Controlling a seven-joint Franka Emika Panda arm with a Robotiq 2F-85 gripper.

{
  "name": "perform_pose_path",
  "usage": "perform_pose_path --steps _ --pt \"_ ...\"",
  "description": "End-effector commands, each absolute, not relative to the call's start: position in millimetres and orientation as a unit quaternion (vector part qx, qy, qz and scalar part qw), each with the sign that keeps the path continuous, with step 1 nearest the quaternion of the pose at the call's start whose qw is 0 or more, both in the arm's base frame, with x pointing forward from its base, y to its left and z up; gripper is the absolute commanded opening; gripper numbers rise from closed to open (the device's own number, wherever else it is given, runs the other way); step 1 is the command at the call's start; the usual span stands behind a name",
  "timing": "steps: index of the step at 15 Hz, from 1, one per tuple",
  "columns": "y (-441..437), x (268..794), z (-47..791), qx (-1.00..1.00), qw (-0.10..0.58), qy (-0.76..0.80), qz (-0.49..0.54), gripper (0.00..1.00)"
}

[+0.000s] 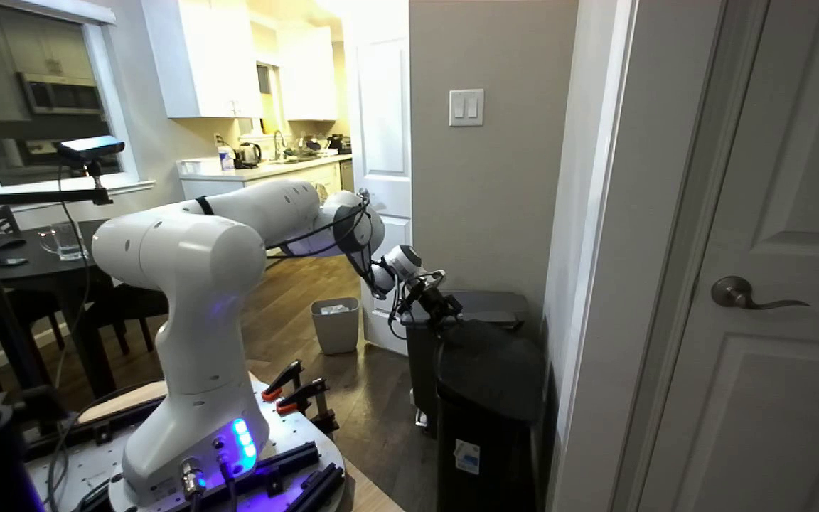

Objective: Open the lid to the black bin

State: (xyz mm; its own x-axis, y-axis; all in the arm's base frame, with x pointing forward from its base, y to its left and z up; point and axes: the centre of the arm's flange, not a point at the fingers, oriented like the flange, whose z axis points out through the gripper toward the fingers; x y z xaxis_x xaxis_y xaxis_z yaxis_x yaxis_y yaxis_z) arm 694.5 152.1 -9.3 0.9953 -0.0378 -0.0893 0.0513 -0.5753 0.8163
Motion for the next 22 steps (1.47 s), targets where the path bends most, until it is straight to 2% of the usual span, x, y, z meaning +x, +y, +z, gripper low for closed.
perform_pose_path --steps 1,22 --pt "152.1 694.6 -9.3 0.886 0.461 0.004 -0.048 1.00" --pt "161.4 691.9 -10.0 0.885 0.463 0.004 -0.047 1.00"
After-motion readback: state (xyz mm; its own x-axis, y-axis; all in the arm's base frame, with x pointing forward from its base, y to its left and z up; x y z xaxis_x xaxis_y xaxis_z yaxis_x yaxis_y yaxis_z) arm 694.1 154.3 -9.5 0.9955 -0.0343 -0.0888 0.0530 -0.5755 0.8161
